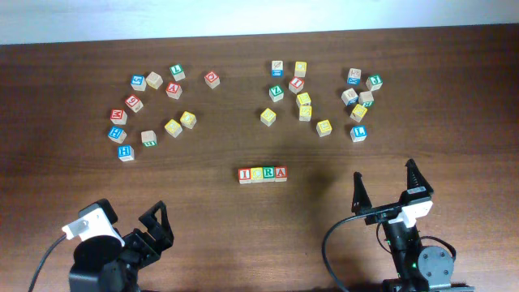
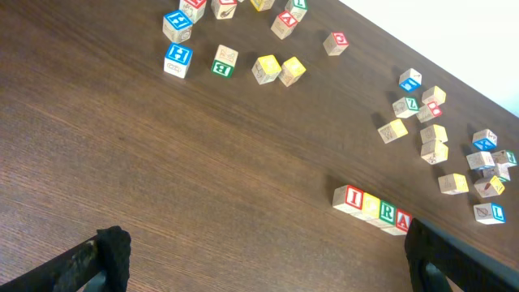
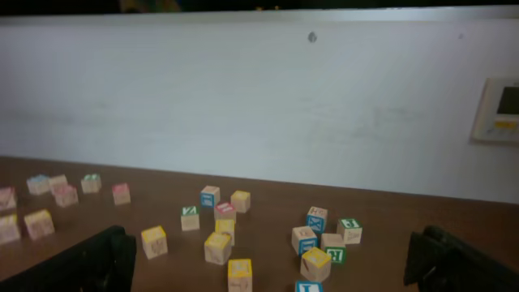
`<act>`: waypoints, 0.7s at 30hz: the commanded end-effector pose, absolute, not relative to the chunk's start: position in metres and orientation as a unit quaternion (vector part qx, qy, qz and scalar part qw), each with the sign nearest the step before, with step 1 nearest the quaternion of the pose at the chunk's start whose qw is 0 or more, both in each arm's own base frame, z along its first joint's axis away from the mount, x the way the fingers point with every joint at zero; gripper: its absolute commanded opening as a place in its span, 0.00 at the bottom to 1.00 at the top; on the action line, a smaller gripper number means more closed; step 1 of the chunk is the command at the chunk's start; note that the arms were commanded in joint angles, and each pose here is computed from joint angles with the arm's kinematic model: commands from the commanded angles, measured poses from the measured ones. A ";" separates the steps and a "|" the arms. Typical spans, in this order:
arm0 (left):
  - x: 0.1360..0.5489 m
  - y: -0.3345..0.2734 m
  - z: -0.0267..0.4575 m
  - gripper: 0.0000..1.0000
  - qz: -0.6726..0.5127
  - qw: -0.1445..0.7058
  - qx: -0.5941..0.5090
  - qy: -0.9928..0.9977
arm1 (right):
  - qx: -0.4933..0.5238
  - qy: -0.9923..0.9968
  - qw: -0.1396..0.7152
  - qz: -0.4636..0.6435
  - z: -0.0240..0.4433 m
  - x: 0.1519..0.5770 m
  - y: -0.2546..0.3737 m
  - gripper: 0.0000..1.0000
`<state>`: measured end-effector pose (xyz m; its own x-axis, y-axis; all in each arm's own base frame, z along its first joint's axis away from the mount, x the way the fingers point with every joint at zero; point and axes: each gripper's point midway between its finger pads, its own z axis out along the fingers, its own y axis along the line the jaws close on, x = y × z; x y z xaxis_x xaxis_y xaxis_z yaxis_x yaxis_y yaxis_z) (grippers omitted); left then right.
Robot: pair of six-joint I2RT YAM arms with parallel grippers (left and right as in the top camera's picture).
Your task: Spell out ICRA
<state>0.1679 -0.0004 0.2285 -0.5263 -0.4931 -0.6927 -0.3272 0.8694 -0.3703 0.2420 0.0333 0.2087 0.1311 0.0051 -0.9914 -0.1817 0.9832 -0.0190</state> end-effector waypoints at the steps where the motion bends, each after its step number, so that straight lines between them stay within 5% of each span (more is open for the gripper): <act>1: 0.167 0.002 0.228 0.99 -0.094 0.427 -0.245 0.866 | -0.097 0.675 0.731 0.040 0.192 0.243 0.035 0.98; 8: 0.167 0.002 0.228 0.99 -0.094 0.427 -0.245 0.866 | -0.061 0.729 0.681 0.033 0.158 0.245 0.024 0.98; 11: 0.167 0.002 0.228 0.99 -0.094 0.427 -0.245 0.866 | 0.029 0.734 0.677 0.036 0.155 0.246 0.004 0.98; 21: 0.167 0.002 0.228 0.99 -0.094 0.427 -0.245 0.866 | -0.032 0.734 0.678 0.012 0.155 0.246 0.013 0.98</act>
